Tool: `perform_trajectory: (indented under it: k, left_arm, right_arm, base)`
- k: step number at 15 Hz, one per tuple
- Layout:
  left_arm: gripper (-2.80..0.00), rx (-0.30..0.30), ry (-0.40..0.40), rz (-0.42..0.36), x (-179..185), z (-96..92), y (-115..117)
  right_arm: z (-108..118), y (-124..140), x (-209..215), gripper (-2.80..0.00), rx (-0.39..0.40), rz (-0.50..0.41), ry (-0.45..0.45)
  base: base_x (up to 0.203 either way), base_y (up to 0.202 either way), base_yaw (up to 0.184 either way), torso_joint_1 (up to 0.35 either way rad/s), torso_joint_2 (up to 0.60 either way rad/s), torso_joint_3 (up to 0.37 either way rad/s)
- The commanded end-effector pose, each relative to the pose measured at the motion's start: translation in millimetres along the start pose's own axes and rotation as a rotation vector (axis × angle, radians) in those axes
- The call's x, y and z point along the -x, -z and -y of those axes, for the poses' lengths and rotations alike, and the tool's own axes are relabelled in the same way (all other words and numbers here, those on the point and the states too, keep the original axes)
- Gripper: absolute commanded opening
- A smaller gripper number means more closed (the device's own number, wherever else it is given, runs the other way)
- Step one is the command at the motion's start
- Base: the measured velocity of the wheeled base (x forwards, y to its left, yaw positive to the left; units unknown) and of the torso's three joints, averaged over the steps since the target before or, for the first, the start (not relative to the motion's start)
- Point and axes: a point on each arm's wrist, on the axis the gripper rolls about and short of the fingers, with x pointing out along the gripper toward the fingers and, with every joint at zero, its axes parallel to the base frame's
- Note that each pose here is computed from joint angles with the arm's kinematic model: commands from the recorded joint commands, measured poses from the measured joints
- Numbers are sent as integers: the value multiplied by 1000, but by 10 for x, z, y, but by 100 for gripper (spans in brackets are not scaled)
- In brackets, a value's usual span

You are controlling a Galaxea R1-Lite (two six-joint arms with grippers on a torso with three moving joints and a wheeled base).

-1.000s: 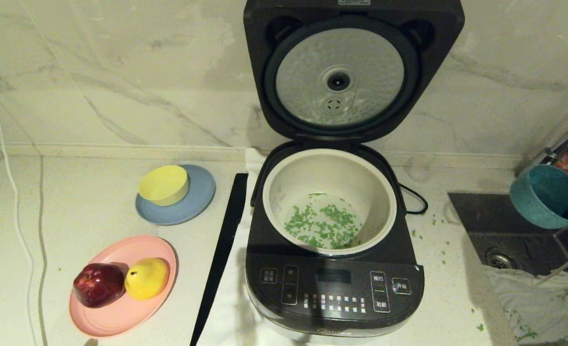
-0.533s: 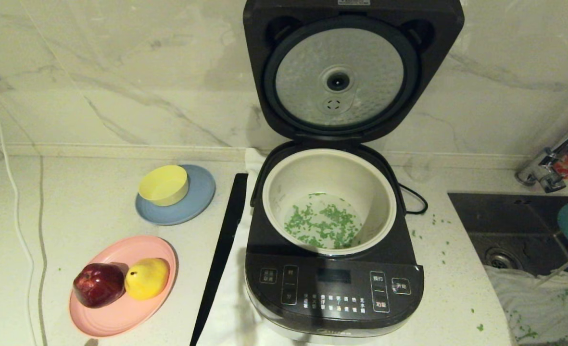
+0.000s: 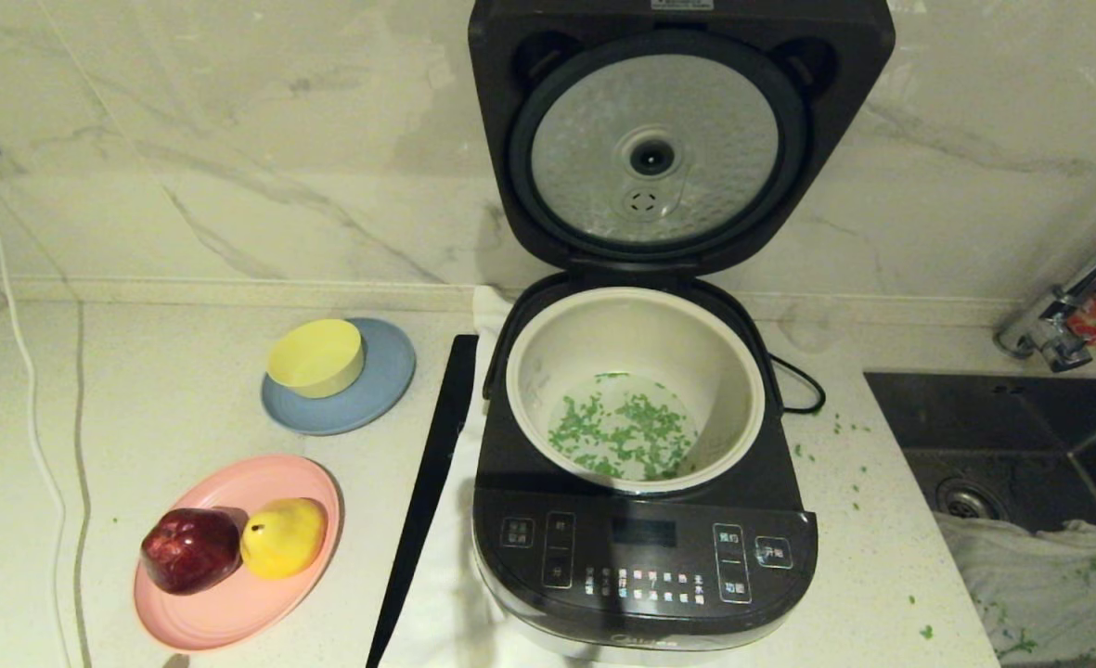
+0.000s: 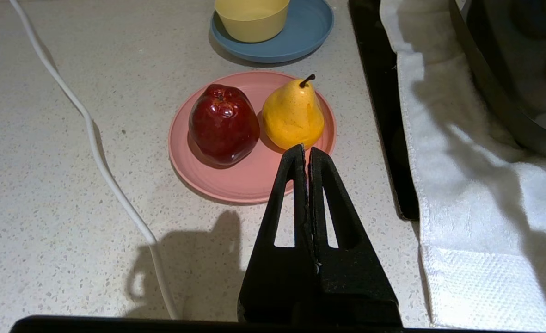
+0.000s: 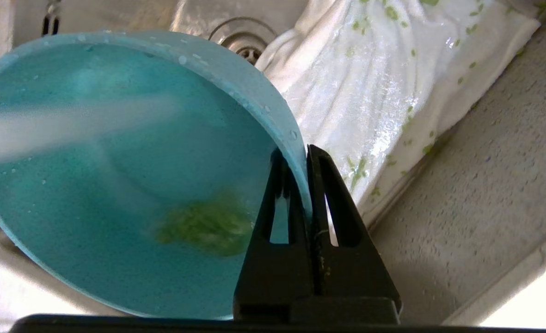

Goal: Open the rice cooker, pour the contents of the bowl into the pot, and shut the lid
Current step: Fill a bowl with water from the tap

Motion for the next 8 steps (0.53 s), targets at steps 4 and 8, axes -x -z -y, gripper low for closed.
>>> perform_trajectory:
  k: [4,8]
  left_arm:
    - [-280,-1,1,-7,-5,2,21]
    - [-280,0,1,-7,-5,2,21]
  right_arm:
    - [86,-27,-100,-280,-21,-15,14]
    - [40,56,74,-280,-13,-15,10]
  base:
    - [0,0,0,0,0,0]
    - [0,0,0,0,0,0]
